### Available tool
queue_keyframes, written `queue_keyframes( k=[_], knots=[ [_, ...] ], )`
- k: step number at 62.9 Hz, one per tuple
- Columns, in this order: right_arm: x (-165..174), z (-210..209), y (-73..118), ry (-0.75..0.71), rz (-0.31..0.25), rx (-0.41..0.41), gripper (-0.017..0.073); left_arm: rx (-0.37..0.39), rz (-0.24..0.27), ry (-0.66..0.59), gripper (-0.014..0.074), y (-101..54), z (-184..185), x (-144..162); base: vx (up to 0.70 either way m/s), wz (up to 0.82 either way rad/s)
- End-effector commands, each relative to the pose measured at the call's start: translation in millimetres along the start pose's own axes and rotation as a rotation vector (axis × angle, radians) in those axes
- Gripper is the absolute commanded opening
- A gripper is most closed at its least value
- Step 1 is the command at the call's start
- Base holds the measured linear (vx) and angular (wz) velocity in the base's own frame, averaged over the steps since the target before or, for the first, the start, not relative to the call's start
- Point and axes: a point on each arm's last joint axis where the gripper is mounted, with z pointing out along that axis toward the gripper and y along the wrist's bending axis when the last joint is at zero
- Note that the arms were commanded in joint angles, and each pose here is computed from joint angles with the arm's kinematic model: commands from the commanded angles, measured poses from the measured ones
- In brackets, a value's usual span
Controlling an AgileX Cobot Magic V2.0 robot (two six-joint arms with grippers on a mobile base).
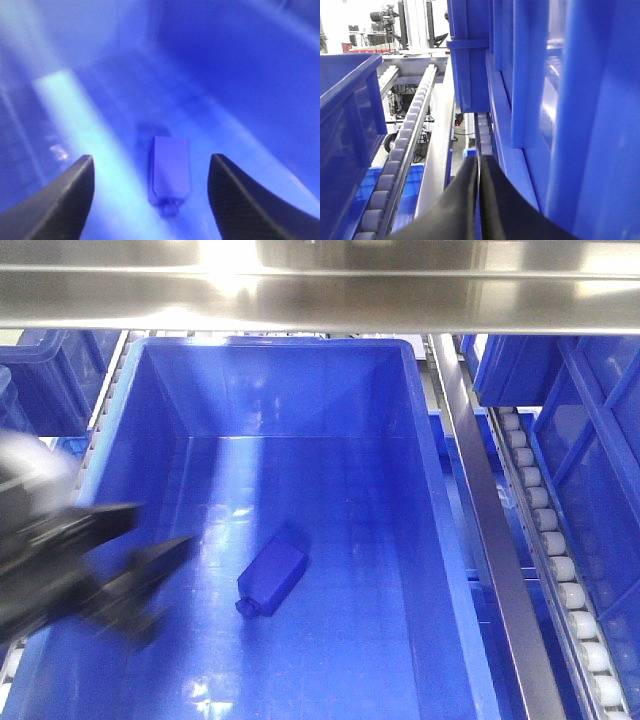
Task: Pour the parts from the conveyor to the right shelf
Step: 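Open the left gripper to drop the block into the bin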
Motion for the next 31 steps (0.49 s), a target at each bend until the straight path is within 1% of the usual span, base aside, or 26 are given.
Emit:
queue_keyframes(
  k=[1, 14, 21, 26, 31],
  knots=[
    [-2.7, -0.9, -0.6, -0.077, -0.013, 0.007, -0.0009, -0.022, -0.001, -0.134, 0.0417, -0.4, -26.8, -9.6, 0.00, 0.00],
    [-2.7, -0.9, -0.6, -0.077, -0.013, 0.007, -0.0009, 0.051, 0.031, -0.260, 0.0382, -11.9, -75.1, -1.5, 0.00, 0.00],
    [-2.7, -0.9, -0.6, -0.077, -0.013, 0.007, -0.0009, 0.096, 0.082, -0.270, 0.0354, -18.3, -93.1, 4.3, 0.00, 0.00],
    [-2.7, -0.9, -0.6, -0.077, -0.013, 0.007, -0.0009, 0.103, 0.106, -0.260, 0.0318, -20.0, -102.1, 9.2, 0.00, 0.00],
    [-2.7, -0.9, -0.6, -0.077, -0.013, 0.007, -0.0009, 0.081, 0.098, -0.247, 0.0262, -18.5, -107.9, 13.1, 0.00, 0.00]
  ],
)
